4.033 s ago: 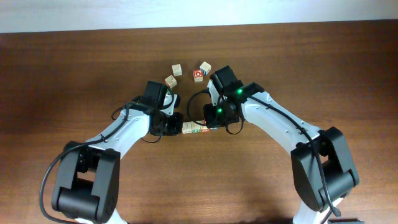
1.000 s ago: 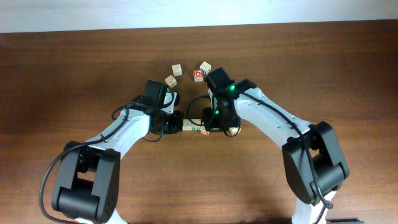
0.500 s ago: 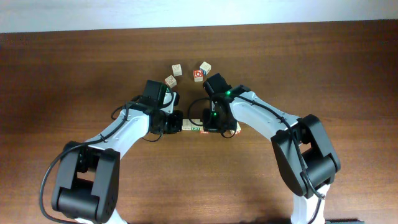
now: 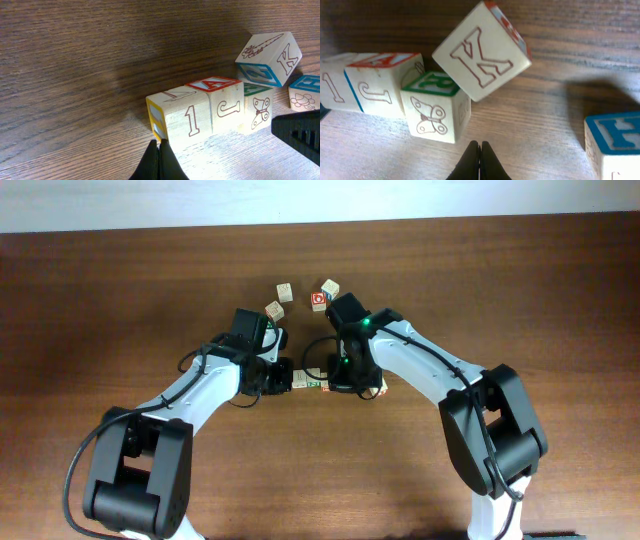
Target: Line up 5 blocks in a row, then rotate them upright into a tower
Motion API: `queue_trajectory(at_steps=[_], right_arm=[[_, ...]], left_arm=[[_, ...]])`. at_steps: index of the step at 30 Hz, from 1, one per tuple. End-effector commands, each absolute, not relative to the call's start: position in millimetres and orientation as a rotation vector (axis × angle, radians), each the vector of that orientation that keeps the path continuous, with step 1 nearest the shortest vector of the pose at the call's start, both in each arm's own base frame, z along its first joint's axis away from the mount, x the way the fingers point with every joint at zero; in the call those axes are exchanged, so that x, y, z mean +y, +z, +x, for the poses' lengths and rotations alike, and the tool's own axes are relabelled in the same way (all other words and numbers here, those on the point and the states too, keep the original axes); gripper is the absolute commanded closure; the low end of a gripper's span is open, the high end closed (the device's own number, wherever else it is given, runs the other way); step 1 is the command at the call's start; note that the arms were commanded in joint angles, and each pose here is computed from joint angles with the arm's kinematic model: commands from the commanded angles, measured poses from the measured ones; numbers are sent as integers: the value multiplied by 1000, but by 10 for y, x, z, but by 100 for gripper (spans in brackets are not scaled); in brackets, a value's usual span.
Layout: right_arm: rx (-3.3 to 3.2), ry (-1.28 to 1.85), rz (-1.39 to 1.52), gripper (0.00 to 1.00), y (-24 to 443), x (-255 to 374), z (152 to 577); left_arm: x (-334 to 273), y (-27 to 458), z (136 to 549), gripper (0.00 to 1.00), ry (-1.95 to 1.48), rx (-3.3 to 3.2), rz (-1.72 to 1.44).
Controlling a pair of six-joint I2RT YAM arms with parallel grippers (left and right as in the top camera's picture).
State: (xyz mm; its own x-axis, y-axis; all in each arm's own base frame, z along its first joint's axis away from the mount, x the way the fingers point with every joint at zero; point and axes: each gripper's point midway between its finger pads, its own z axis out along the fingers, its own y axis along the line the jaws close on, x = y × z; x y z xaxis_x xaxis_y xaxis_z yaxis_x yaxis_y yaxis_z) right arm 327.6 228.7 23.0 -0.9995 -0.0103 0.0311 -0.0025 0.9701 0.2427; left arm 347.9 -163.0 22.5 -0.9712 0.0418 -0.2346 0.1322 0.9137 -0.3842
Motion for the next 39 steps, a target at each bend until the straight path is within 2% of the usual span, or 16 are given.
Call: queue_trajectory(at_steps=[1, 5, 21, 24, 26, 29, 33, 36, 39], right_arm=[[-3075, -376, 91, 96, 209, 2428, 3162], [-3068, -350, 117, 96, 69, 2502, 3117], [-3162, -361, 149, 96, 76, 2542, 3326], [-3158, -407, 205, 96, 328, 2594, 3344], [-3210, -402, 185, 96, 703, 2513, 3491], [-3287, -400, 181, 95, 876, 2272, 3814], [-3355, -422, 362, 91, 703, 2256, 4131], [-3337, -398, 472, 90, 375, 2302, 4227], [-3314, -377, 455, 91, 199, 2262, 4233]], left_arm=[[-1656, 200, 3451, 100, -616, 2867, 127], [-1649, 192, 3428, 100, -614, 2878, 124], [-1645, 188, 3419, 100, -612, 2882, 124], [-1645, 188, 3419, 100, -612, 2882, 124], [-1640, 187, 3422, 100, -607, 2882, 123], [-1544, 164, 3497, 100, -515, 2866, 108], [-1323, 133, 3627, 100, -341, 2843, -10], [-1218, 121, 3662, 100, -270, 2835, -150], [-1220, 121, 3662, 100, -275, 2834, -175]])
